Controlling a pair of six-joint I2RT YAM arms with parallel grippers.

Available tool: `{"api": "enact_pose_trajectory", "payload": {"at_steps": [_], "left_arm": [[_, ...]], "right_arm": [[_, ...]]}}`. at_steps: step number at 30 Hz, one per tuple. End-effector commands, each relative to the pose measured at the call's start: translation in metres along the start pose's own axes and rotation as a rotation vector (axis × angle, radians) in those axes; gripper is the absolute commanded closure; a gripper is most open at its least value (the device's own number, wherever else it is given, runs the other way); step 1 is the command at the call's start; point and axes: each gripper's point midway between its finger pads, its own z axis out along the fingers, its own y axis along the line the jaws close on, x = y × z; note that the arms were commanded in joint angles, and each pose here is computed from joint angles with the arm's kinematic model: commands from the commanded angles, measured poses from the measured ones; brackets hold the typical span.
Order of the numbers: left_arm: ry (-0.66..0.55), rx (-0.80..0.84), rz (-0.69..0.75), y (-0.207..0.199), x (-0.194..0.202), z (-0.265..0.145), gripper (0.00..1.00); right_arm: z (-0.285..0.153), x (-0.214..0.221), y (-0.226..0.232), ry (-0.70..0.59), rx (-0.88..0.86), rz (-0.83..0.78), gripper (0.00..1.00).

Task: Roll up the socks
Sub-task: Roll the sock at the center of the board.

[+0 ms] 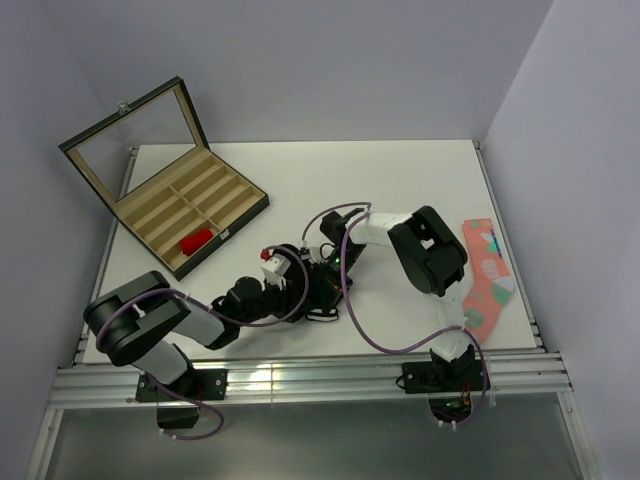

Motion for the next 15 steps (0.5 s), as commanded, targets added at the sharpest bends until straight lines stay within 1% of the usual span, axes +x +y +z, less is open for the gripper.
{"api": "enact_pose_trajectory", "payload": {"at_steps": [1, 8, 10, 12, 15], "left_arm": [[-0.037, 0.124, 0.020, -0.026, -0.014, 0.005, 0.52], [-0.003, 0.150, 0.005, -0.028, -0.006, 0.011, 0.52], [-0.011, 0.137, 0.000, -0.026, -0.007, 0.010, 0.52], [-0.045, 0.111, -0.005, -0.022, -0.011, 0.004, 0.53], [-0.141, 0.034, -0.017, -0.011, -0.026, -0.010, 0.52]], "right_arm": [[0.010, -0.009, -0.042, 0.002, 0.174, -0.071, 0.82], [0.010, -0.010, -0.043, -0.001, 0.176, -0.071, 0.82], [0.009, -0.011, -0.043, -0.002, 0.176, -0.070, 0.82], [0.009, -0.010, -0.043, -0.002, 0.176, -0.070, 0.82], [0.009, -0.009, -0.042, -0.001, 0.178, -0.073, 0.82]]}}
